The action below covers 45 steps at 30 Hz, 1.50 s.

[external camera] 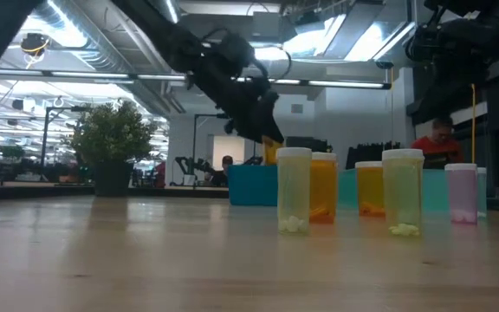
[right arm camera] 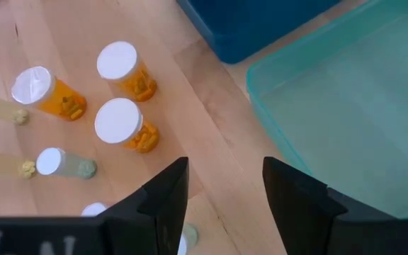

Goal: Pick and place medicine bottles into bin by pill shape (circle, oval)
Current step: Put the large orange medicine bottle into the blue bin

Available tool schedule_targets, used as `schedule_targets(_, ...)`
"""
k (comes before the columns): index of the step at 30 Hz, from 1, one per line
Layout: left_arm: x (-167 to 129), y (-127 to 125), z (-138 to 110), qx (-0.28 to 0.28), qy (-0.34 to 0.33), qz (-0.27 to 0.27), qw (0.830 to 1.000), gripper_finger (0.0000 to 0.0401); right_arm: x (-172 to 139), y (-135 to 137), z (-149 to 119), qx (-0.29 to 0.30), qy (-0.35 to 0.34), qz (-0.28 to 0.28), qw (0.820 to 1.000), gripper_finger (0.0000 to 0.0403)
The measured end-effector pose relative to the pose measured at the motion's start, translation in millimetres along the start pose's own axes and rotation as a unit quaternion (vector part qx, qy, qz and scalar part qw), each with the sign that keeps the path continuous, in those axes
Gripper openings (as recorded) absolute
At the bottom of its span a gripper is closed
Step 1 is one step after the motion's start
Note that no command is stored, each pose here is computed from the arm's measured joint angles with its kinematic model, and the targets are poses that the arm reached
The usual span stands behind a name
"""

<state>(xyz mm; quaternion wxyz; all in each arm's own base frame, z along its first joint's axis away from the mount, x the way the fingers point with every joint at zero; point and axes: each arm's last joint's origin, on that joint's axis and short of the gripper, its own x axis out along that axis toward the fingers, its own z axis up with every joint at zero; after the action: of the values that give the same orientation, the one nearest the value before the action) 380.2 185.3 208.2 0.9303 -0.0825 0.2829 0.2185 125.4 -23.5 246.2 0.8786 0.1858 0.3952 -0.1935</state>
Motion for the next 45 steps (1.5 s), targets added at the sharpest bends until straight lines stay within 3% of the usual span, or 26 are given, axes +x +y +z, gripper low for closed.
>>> schedule_targets(13, 61.4, 34.8, 16.2, 0.000, 0.046, 0.000, 0.999, 0.0181, 0.0, -0.2, 0.1, -0.012, -0.001, -0.003, 1.000, 0.0183)
schedule_targets(27, 61.3, 38.7, 12.0, 0.021, 0.072, 0.000, 0.997, 0.0193, 0.0, -0.1, 0.1, -0.013, -0.001, -0.003, 1.000, 0.0183)
schedule_targets(39, 60.7, 41.1, 8.3, 0.021, 0.091, 0.022, 0.995, 0.0259, 0.0, -0.1, 0.1, -0.012, -0.001, -0.003, 1.000, 0.0183)
schedule_targets(45, 52.4, 41.1, 18.5, 0.043, 0.073, 0.033, 0.996, 0.0271, 0.0, -0.1, 0.1, -0.012, -0.001, -0.003, 1.000, 0.0183)
